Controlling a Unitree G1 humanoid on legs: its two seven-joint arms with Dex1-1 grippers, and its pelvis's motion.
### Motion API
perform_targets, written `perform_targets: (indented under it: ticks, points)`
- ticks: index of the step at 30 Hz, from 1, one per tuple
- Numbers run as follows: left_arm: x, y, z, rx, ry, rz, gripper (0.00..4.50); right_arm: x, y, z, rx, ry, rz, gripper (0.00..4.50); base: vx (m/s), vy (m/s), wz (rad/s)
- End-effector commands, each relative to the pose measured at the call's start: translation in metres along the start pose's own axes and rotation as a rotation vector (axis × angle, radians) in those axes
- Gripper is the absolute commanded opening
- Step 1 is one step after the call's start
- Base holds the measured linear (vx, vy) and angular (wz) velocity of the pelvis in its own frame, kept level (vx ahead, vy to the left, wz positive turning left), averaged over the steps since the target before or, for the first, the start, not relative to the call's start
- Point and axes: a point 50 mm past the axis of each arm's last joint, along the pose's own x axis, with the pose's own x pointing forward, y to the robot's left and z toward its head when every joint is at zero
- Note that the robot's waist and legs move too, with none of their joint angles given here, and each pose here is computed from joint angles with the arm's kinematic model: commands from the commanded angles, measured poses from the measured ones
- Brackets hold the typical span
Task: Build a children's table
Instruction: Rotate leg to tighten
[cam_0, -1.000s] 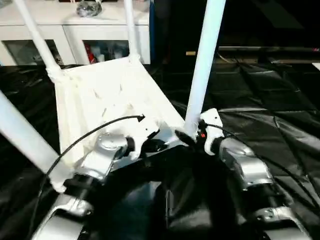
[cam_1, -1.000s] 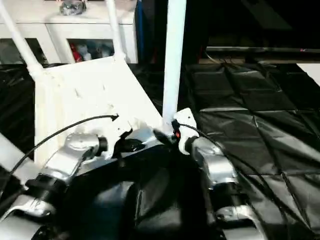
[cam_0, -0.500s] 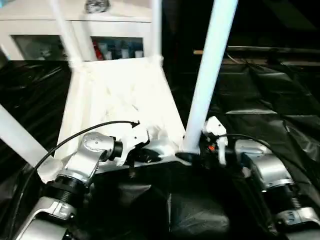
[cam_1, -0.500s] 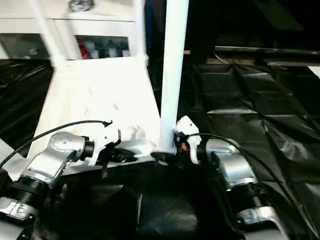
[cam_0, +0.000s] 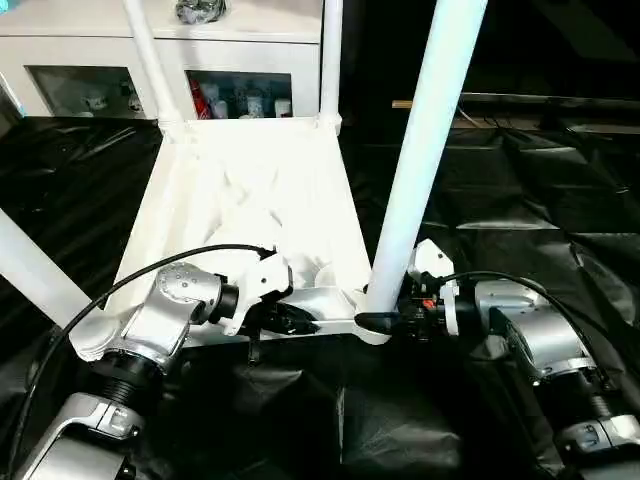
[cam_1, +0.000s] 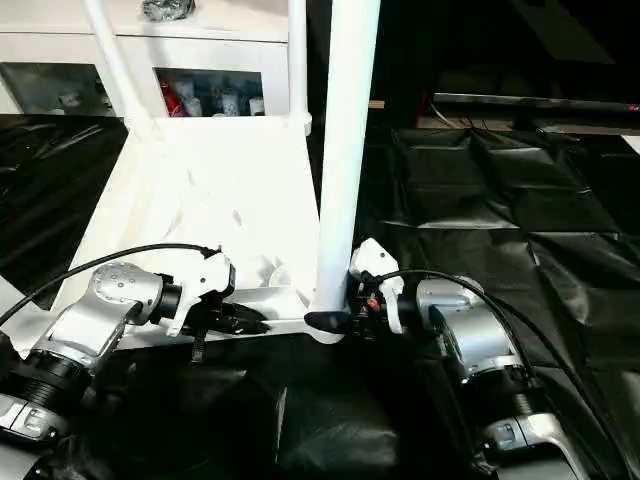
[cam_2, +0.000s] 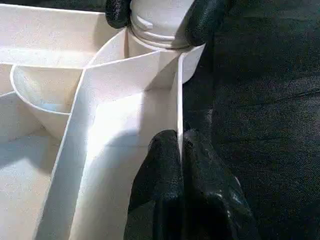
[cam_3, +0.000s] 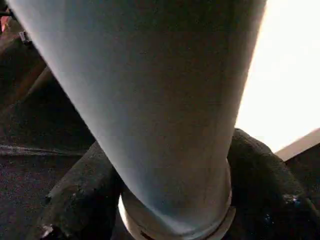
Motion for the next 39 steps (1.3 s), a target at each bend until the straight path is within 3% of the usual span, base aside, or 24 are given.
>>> perform_targets:
  ticks: [1,4,7,8,11,15,18,19,20,25,30,39]
  points:
    - [0.014,0.001,0.013,0.029,-0.055,0.02,0.0,0.022,0.018,0.0,0.006,-0.029,0.125,2.62,0.0,0.0,0.0]
    - [0.026,0.011,0.022,-0.025,-0.084,0.147,0.0,0.038,0.005,-0.006,0.069,-0.033,-0.122,2.61,0.0,0.0,0.0]
    - [0.031,0.014,0.025,-0.036,-0.088,0.179,0.0,0.044,0.0,-0.008,0.097,-0.044,-0.215,2.61,-0.017,-0.001,-0.01]
    - [0.037,0.017,0.03,-0.049,-0.089,0.227,0.0,0.053,-0.003,-0.009,0.147,-0.056,-0.318,2.61,0.0,0.0,0.0]
    - [0.049,0.022,0.041,-0.083,-0.117,0.317,0.0,0.069,-0.006,-0.005,0.218,-0.087,-0.445,2.61,0.0,0.0,0.0]
    - [0.058,0.023,0.048,-0.099,-0.137,0.359,0.0,0.081,-0.004,0.002,0.23,-0.111,-0.478,2.61,0.0,0.0,0.0]
    - [0.07,0.017,0.056,-0.09,-0.161,0.35,0.0,0.095,0.004,0.013,0.167,-0.145,-0.422,2.61,0.0,0.0,0.0]
    - [0.07,0.017,0.057,-0.089,-0.162,0.347,0.0,0.095,0.005,0.013,0.161,-0.148,-0.413,2.96,0.0,0.0,0.0]
    - [0.073,0.013,0.058,-0.088,-0.171,0.327,0.0,0.094,0.006,0.015,0.163,-0.165,-0.406,3.31,0.0,0.0,0.0]
    - [0.07,0.007,0.056,-0.049,-0.176,0.25,0.0,0.085,0.002,0.014,0.146,-0.163,-0.384,3.6,0.0,0.0,0.0]
    - [0.053,-0.004,0.04,0.005,-0.136,0.088,0.0,0.056,0.005,0.009,0.025,-0.105,-0.178,3.6,0.0,0.0,0.0]
    - [0.024,-0.004,0.022,0.041,-0.057,-0.019,0.0,0.021,0.008,0.003,-0.029,-0.008,0.032,3.6,0.0,0.0,0.0]
